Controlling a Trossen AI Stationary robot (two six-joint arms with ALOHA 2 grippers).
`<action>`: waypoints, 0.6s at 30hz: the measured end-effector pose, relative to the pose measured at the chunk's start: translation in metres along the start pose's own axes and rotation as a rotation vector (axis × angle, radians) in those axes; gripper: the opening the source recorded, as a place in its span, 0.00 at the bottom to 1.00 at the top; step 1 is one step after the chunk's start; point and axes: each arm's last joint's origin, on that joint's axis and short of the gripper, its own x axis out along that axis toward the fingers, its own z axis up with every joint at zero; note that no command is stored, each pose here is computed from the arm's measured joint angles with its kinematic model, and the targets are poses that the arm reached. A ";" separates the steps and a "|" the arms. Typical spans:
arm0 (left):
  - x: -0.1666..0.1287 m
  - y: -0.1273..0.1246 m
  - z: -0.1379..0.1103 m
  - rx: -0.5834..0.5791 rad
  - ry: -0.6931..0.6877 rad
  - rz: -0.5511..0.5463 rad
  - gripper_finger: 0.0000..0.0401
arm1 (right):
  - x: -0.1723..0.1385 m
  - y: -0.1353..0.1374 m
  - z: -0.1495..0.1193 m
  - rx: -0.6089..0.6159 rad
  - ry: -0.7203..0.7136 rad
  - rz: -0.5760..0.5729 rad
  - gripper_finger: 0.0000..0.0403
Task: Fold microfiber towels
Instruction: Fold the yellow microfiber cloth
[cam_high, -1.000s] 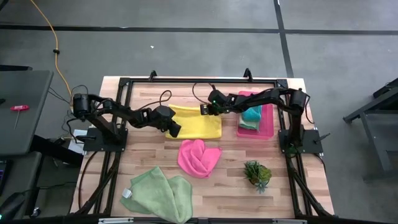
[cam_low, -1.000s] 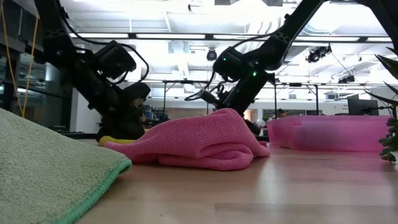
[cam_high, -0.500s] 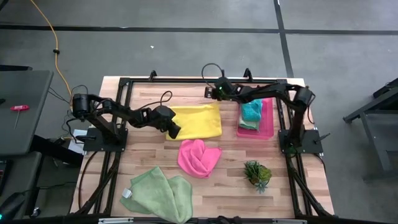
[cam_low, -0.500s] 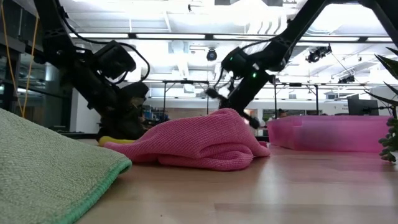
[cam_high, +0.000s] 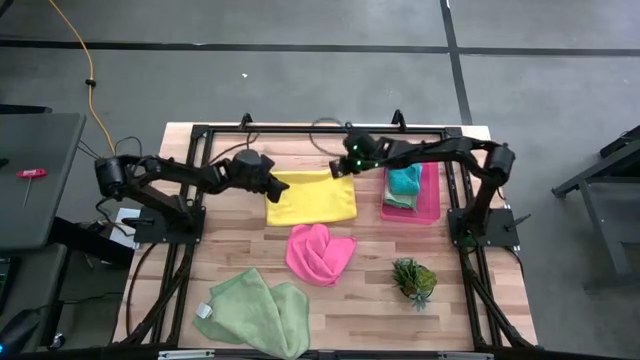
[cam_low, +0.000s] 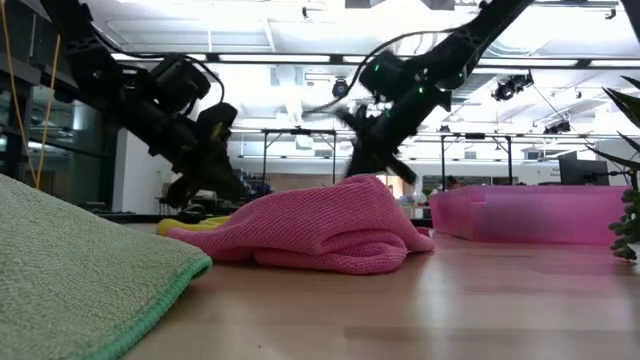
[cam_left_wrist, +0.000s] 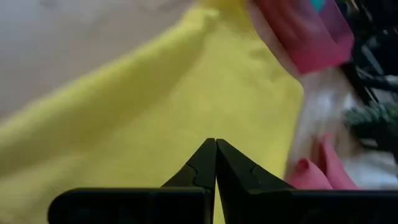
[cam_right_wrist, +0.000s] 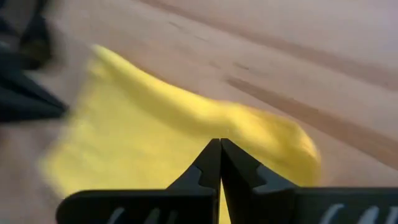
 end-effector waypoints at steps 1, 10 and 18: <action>-0.001 0.002 0.001 -0.003 -0.009 0.010 0.00 | 0.005 -0.002 -0.005 -0.001 0.016 -0.045 0.00; 0.000 0.020 -0.009 -0.037 0.070 0.193 0.00 | 0.029 -0.021 -0.015 0.104 -0.004 -0.206 0.00; 0.006 0.028 -0.016 -0.022 0.102 0.295 0.00 | 0.031 -0.027 -0.016 0.109 -0.005 -0.271 0.00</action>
